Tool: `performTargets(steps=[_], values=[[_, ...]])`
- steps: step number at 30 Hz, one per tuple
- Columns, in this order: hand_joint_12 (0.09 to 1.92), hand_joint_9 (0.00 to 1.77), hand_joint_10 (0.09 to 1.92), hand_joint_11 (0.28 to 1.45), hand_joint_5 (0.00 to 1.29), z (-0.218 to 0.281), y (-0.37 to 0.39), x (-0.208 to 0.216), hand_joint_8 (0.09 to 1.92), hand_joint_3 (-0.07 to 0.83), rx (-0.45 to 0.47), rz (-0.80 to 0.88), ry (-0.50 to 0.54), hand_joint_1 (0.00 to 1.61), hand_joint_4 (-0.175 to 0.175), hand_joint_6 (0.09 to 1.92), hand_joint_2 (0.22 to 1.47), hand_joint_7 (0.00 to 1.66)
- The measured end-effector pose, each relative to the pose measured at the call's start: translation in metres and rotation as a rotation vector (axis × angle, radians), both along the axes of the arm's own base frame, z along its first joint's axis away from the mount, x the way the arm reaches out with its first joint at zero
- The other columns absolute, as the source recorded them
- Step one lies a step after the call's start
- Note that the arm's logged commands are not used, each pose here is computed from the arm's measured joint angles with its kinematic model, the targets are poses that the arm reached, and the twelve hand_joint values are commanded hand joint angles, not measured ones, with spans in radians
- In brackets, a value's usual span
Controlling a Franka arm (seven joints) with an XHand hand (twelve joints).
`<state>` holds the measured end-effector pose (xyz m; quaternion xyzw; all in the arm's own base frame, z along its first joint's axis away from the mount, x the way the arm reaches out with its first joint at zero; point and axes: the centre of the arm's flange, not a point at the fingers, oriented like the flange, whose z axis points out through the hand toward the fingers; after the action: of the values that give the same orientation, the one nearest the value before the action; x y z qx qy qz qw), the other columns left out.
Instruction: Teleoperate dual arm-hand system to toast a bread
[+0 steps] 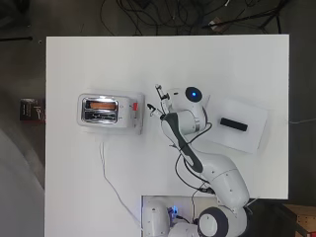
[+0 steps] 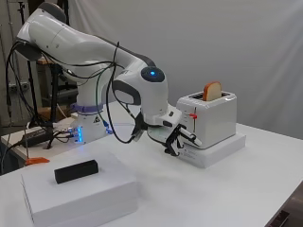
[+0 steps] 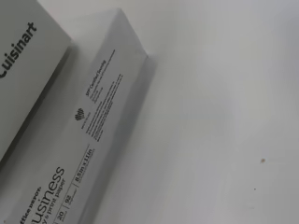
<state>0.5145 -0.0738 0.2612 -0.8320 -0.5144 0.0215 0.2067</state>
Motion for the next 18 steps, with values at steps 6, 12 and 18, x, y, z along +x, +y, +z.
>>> performTargets(steps=[6, 12, 18], values=[[1.92, 1.55, 1.92, 1.16, 0.33, 0.018, -0.023, -0.005, 1.92, 0.008, -0.008, 0.003, -0.027, 0.19, -0.148, 0.09, 1.17, 1.26], [1.92, 1.52, 1.92, 1.19, 0.27, 0.055, 0.010, -0.006, 1.92, -0.006, -0.008, 0.027, -0.104, 0.14, -0.150, 0.09, 1.16, 1.17], [1.92, 1.57, 1.92, 1.23, 0.26, 0.079, 0.054, -0.002, 1.92, -0.006, 0.006, 0.079, -0.152, 0.17, -0.148, 0.09, 1.13, 1.20]])
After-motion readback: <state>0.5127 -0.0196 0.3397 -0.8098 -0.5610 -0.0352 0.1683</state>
